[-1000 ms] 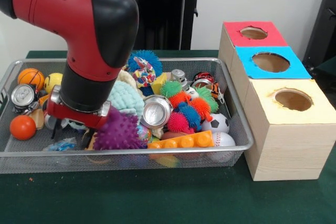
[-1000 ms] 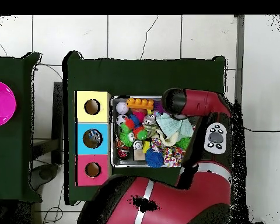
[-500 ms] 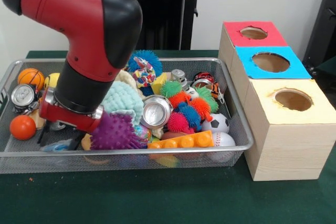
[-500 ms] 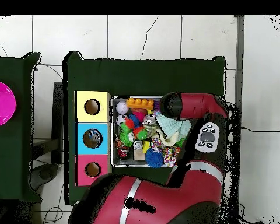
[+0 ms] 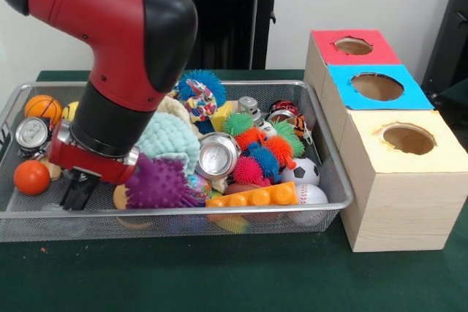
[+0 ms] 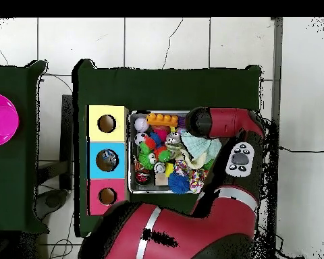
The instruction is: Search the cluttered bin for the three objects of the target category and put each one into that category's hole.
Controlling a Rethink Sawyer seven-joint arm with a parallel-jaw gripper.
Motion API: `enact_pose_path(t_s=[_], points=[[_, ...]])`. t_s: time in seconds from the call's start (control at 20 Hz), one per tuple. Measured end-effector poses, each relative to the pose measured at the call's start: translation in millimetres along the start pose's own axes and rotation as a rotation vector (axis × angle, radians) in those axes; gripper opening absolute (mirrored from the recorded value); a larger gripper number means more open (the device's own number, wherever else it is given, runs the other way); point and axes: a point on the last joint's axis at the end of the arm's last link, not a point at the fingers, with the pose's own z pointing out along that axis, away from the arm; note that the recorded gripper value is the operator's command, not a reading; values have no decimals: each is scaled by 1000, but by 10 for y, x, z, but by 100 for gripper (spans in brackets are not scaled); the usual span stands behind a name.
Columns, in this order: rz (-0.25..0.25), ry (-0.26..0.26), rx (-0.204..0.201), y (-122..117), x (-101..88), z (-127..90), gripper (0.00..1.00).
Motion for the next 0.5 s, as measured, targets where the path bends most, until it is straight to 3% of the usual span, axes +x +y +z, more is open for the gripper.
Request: enact_pose_path(t_s=[0.5], points=[[55,63,-25,-135,88,53,0]])
